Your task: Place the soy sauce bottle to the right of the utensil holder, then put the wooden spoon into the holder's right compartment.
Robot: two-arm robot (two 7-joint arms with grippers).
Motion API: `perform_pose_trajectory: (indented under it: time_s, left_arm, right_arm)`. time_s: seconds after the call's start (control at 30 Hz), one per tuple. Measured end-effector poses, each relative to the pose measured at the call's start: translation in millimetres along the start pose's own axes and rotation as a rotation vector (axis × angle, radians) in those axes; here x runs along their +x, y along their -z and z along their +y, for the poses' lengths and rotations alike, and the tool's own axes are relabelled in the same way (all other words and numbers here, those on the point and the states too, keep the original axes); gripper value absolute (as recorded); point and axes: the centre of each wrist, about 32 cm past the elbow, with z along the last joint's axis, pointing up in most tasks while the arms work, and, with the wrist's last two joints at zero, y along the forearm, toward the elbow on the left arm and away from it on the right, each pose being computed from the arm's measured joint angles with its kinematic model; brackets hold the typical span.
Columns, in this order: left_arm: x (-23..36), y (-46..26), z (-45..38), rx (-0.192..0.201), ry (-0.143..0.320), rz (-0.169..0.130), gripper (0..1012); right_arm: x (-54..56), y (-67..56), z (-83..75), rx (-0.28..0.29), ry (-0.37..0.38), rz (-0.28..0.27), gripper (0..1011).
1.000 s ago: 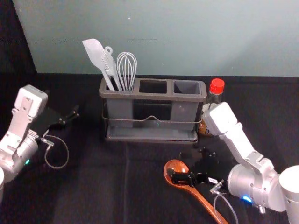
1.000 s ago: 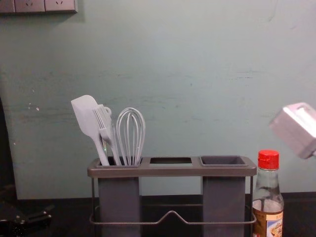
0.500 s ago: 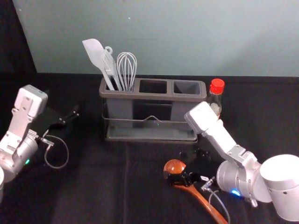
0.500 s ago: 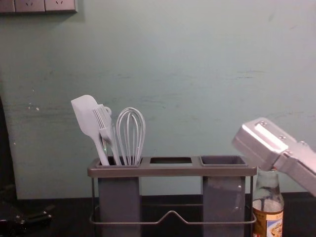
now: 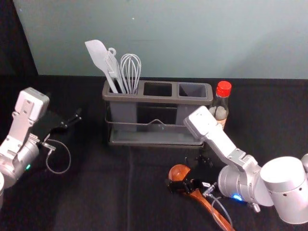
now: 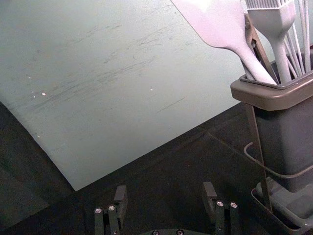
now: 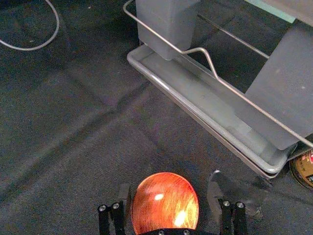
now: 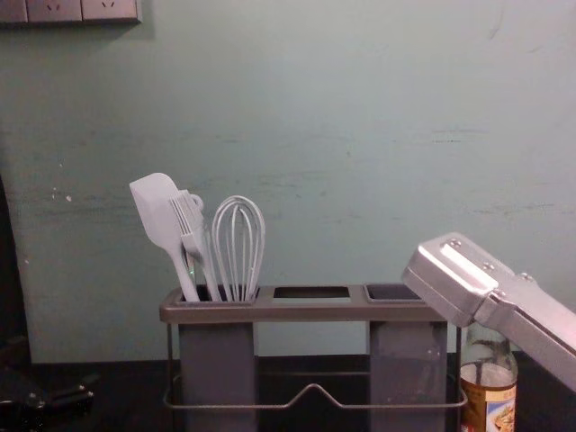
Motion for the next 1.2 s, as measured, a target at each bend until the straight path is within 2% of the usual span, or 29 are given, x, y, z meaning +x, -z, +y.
perform_pose_trajectory:
  time_s: [0.5, 1.2]
  left_arm:
    - [0.0, 0.0, 0.0, 0.000, 0.000, 0.000, 1005]
    - [0.0, 0.0, 0.0, 0.000, 0.000, 0.000, 1005]
  right_arm:
    - [-0.9, 1.2, 6.7, -0.011, -0.010, 0.001, 1000]
    - [-2.3, 5.0, 7.8, -0.028, -0.005, -0.006, 979]
